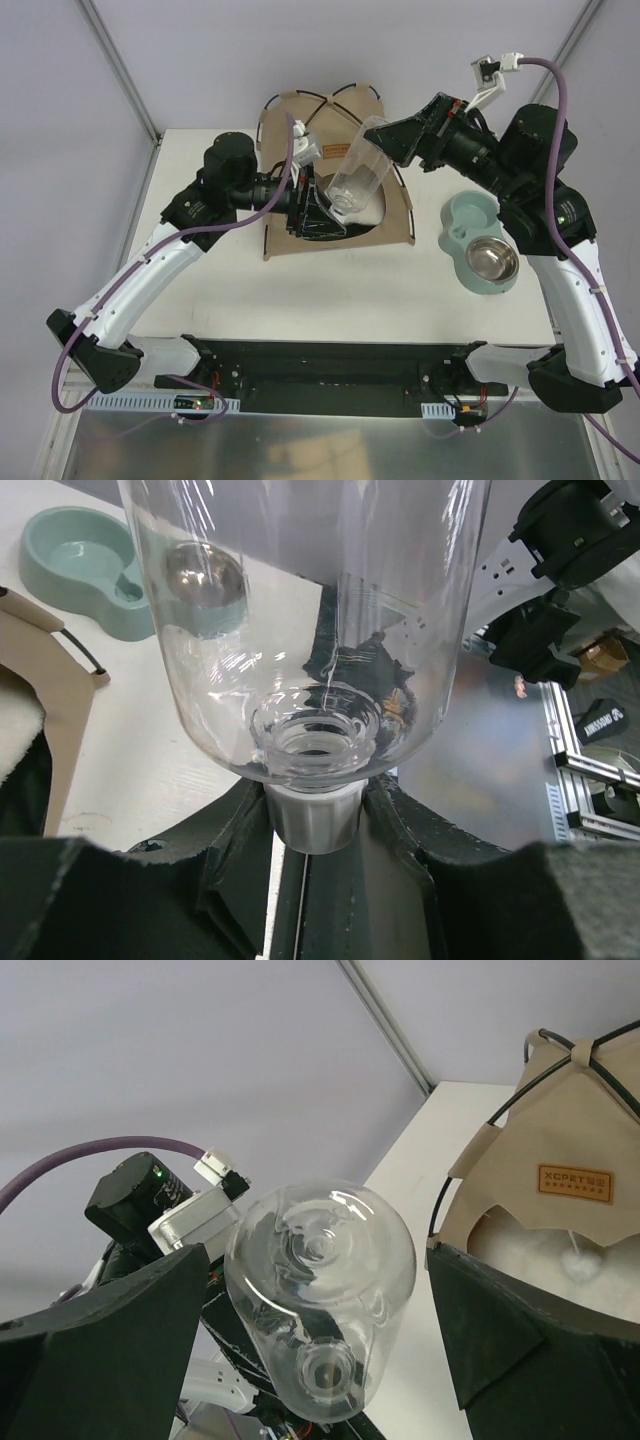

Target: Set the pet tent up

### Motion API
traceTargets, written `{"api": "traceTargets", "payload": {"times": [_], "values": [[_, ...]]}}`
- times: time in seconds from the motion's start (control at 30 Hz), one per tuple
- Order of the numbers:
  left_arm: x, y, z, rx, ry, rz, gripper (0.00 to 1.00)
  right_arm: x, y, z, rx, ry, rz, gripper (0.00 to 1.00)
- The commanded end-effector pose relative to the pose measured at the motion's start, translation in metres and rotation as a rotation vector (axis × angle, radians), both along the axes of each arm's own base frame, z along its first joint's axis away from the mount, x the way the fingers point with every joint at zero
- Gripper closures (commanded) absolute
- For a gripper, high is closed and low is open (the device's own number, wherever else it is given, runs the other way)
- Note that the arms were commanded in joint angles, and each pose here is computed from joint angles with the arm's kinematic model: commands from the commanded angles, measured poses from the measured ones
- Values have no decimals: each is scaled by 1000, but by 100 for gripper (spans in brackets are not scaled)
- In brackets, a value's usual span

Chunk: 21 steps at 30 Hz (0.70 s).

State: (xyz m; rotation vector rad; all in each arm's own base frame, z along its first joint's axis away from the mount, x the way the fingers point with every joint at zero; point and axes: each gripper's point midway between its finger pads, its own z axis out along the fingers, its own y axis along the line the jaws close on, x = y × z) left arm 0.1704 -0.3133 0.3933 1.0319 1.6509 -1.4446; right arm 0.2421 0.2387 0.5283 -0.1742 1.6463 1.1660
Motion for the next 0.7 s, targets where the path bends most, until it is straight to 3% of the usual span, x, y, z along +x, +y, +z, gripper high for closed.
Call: {"api": "traceTargets", "payload": {"times": [0.0, 0.13, 0.37, 0.47, 0.57, 0.67], "values": [[-8, -6, 15, -27, -87, -55, 100, 6, 1, -4, -31, -12, -20, 1], [-7, -7, 12, -15, -85, -55, 100, 10, 0, -10, -59, 18, -36, 4], [-3, -5, 11, -3, -104, -20, 100, 15, -2, -22, -95, 76, -59, 40], [1, -4, 8, 8, -110, 0, 74, 19, -9, -25, -105, 83, -108, 48], [6, -1, 6, 19, -143, 41, 33, 27, -26, -29, -123, 94, -208, 49], [14, 6, 2, 37, -189, 110, 7, 35, -49, -31, -150, 105, -313, 49]]}}
